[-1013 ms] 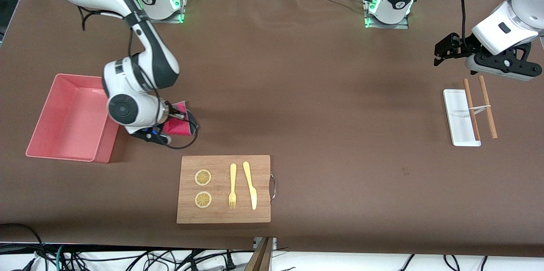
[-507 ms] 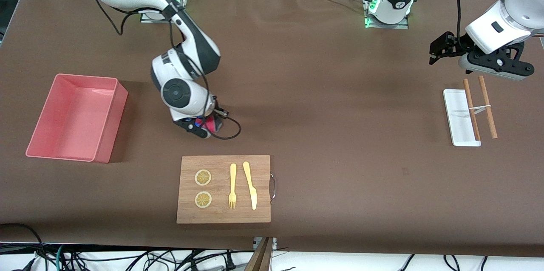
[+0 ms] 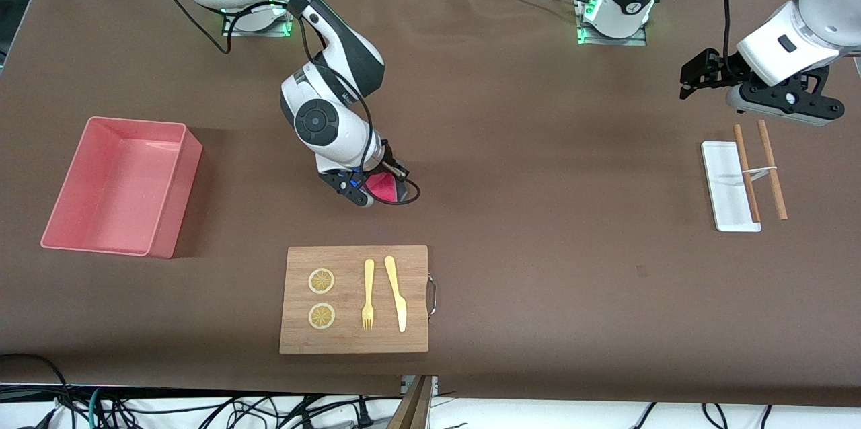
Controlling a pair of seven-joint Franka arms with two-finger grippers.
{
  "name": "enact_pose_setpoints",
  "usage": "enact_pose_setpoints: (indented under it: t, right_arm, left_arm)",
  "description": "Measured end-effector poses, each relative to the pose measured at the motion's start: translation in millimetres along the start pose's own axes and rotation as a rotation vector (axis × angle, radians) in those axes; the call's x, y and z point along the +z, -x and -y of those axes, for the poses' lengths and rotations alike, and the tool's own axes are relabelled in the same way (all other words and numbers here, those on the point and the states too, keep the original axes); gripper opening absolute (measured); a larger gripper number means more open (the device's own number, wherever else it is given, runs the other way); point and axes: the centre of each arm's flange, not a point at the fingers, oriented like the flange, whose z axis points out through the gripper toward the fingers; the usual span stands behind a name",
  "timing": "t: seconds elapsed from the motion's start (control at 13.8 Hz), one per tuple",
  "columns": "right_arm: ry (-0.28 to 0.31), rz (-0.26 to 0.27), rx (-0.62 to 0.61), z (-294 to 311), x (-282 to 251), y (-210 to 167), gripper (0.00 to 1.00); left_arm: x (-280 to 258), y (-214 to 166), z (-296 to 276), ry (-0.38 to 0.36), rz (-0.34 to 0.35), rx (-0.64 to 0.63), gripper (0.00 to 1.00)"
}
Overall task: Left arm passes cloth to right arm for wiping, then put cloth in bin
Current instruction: 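Wipe the table surface with the cloth in the right gripper, then carry the cloth with the right gripper over the pink bin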
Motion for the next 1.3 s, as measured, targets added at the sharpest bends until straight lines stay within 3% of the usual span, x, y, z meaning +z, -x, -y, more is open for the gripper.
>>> enact_pose_setpoints:
  t: [0.14, 0.43, 0.65, 1.01, 1.3]
  right_arm:
    - [0.056, 0.01, -0.028, -17, 0, -26, 0.02]
    - [0.217, 0.069, -0.118, -85, -21, -118, 0.02]
    - [0.291, 0.1, -0.207, -137, -51, -171, 0.02]
    - [0.335, 0.133, -0.325, -208, -77, -236, 0.02]
    - [0.324, 0.121, -0.375, -229, -116, -250, 0.02]
  left_arm:
    - [0, 0, 0, 0.0, 0.0, -0.001, 1.0]
    - [0, 0, 1, 0.0, 0.002, -0.003, 1.0]
    - [0, 1, 2, 0.0, 0.003, -0.003, 1.0]
    - [1, 1, 1, 0.001, 0.011, -0.003, 1.0]
    - [1, 2, 1, 0.002, 0.015, -0.003, 1.0]
